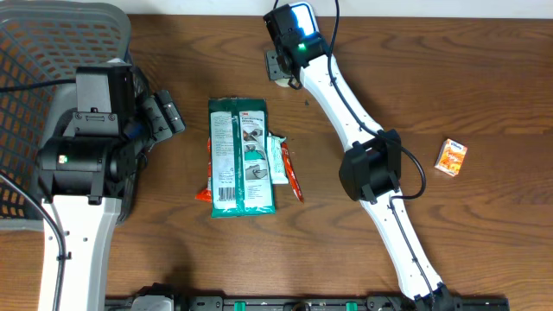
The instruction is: Scan the item barcode
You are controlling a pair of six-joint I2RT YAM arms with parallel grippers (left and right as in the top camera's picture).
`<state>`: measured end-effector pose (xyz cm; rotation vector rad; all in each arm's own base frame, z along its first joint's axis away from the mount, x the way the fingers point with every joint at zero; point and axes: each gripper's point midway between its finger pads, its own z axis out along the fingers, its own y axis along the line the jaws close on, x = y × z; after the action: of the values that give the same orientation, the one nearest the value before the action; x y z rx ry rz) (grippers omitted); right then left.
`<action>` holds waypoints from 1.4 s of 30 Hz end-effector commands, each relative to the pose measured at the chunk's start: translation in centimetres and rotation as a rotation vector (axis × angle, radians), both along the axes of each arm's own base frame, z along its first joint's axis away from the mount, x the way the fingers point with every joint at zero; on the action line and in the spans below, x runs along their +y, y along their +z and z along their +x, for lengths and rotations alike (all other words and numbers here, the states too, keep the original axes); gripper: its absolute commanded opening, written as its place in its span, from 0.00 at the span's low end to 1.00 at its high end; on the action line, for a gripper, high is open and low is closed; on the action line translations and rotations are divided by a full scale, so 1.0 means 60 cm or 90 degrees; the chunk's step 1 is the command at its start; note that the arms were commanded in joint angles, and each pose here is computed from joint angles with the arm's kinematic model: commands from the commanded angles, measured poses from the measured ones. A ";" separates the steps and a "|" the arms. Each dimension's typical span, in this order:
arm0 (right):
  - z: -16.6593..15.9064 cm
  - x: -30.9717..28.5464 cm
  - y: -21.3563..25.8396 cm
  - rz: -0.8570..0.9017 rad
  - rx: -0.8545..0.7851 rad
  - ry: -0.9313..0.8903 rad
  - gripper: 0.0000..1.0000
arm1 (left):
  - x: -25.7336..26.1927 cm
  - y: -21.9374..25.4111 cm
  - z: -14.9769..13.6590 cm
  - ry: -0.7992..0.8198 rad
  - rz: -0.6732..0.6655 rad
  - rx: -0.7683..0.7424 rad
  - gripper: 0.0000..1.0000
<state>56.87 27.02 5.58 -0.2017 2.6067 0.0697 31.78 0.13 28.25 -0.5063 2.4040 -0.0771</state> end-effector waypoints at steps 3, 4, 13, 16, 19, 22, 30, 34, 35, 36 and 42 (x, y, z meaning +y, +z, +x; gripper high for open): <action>-0.020 -0.024 0.071 -0.012 -0.001 -0.004 0.51 | 0.004 0.004 0.000 -0.001 0.009 -0.003 0.91; -0.028 -0.028 0.081 -0.013 0.005 -0.005 0.50 | 0.004 0.004 0.000 -0.001 0.009 -0.003 0.91; -0.126 -0.080 0.143 -0.030 0.112 -0.057 0.46 | 0.004 0.004 0.000 -0.001 0.009 -0.003 0.91; -0.151 -0.092 0.145 -0.043 0.145 -0.068 0.46 | 0.004 0.004 0.000 -0.001 0.009 -0.003 0.91; -0.179 -0.106 0.141 -0.062 0.186 -0.082 0.46 | 0.004 0.004 0.000 -0.001 0.009 -0.003 0.92; -0.205 -0.119 0.136 -0.084 0.226 -0.087 0.47 | 0.004 0.004 0.000 -0.001 0.009 -0.003 0.91; -0.227 -0.092 0.132 -0.040 0.270 -0.037 0.49 | 0.004 0.004 0.000 -0.001 0.009 -0.003 0.92; -0.231 -0.084 0.137 -0.029 0.272 -0.031 0.47 | 0.004 0.004 0.000 -0.001 0.009 -0.003 0.91; -0.233 -0.081 0.141 -0.028 0.269 -0.028 0.46 | 0.004 0.004 0.000 -0.001 0.009 -0.003 0.92; -0.235 -0.078 0.150 -0.025 0.263 -0.024 0.47 | 0.004 0.004 0.000 -0.001 0.009 -0.003 0.91; -0.261 -0.064 0.228 -0.007 0.211 0.016 0.49 | 0.004 0.004 0.000 -0.001 0.009 -0.003 0.91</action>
<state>42.72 22.37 13.29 -0.1814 3.0465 0.0148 31.78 0.13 28.25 -0.5063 2.4040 -0.0771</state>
